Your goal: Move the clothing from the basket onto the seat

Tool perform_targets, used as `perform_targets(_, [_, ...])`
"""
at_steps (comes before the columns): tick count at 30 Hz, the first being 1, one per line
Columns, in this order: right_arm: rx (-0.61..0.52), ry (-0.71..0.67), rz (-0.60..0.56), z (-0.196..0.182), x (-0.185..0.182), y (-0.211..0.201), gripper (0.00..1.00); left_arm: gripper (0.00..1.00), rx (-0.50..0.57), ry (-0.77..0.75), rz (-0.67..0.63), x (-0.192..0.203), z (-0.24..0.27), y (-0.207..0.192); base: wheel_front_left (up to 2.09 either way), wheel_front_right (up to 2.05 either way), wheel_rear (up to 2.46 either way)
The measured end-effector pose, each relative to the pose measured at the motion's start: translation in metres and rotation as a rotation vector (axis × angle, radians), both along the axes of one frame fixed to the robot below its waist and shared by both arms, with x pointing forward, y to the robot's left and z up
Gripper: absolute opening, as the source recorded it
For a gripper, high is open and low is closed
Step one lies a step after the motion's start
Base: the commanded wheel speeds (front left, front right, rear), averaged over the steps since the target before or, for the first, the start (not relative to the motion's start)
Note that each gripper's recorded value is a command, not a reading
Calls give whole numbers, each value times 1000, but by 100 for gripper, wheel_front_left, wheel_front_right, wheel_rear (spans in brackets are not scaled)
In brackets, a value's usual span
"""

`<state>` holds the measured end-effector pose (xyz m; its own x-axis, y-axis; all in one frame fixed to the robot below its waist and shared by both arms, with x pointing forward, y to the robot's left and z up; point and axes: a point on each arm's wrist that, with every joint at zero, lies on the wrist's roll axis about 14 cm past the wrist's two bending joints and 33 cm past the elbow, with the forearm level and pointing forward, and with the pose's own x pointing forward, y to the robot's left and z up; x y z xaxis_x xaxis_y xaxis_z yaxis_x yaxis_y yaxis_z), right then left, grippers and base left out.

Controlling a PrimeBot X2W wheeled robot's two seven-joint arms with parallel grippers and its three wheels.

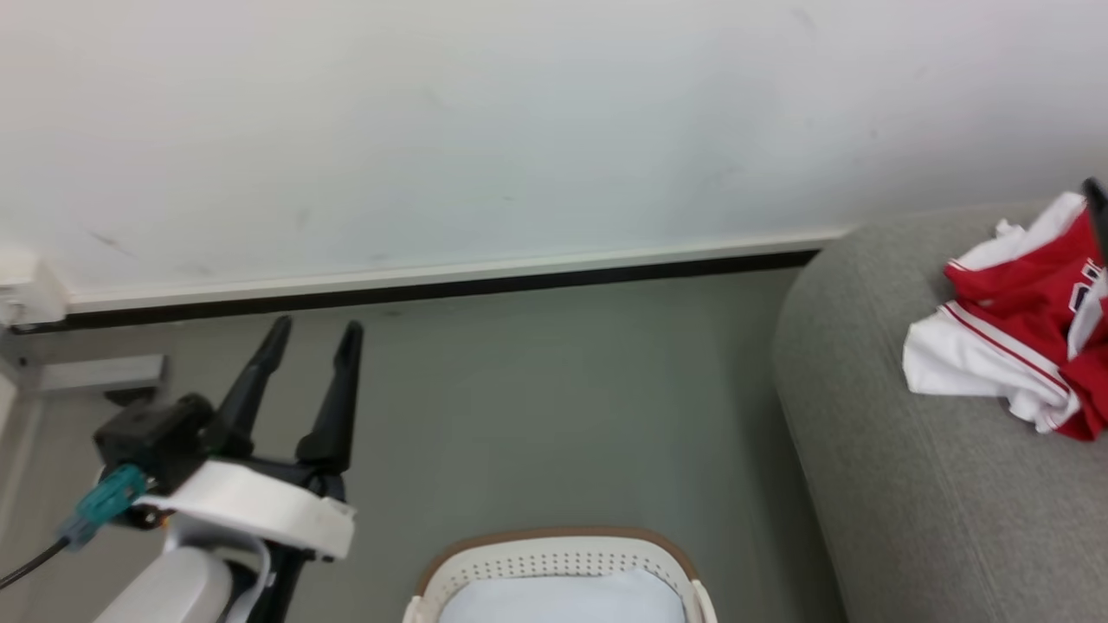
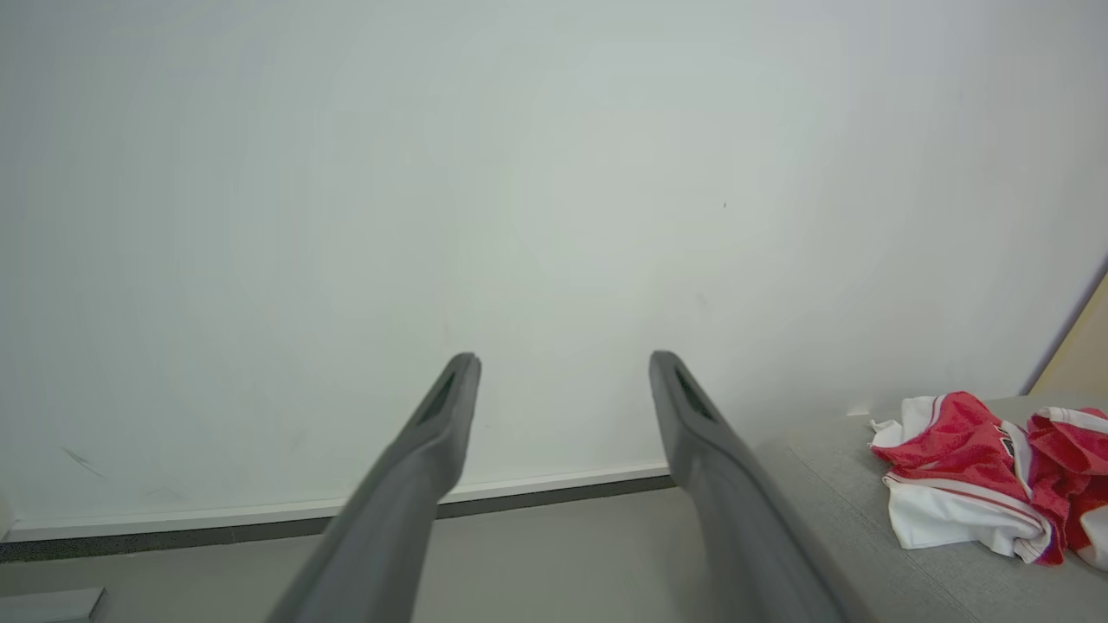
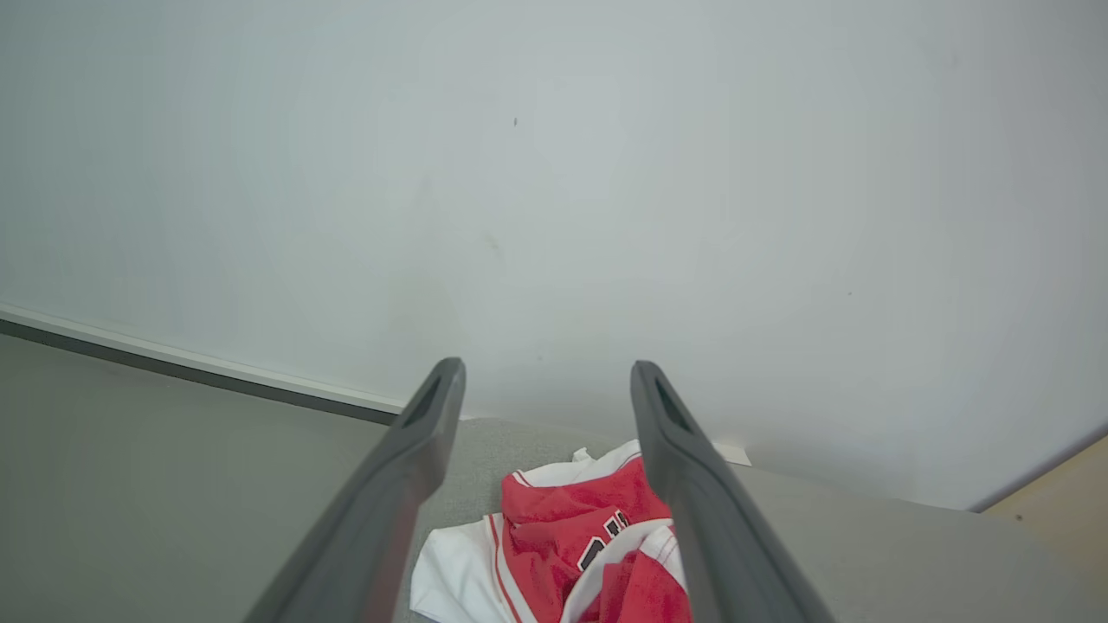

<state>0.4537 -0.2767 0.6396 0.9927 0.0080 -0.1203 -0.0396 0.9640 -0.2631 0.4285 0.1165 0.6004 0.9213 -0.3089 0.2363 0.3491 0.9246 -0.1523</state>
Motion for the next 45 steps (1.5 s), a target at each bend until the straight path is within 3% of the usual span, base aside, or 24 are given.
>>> perform_targets(6, [112,-89,95,-6,-11,42,100,100,13,28,178,-25,-10,57,0,0,0])
perform_targets(12, [214,-207,155,-16,-32,84,100,100,8,55,291,-46,-24,89,0,0,0])
perform_targets(20, [319,-285,152,-51,-63,106,100,100,-19,76,257,-59,-44,78,0,0,0])
perform_targets(28, [374,-232,144,-97,-84,122,100,100,9,122,252,-66,-70,73,0,0,0])
perform_targets(45, [457,-222,126,-116,-88,127,100,100,24,142,245,-70,-87,68,0,0,0])
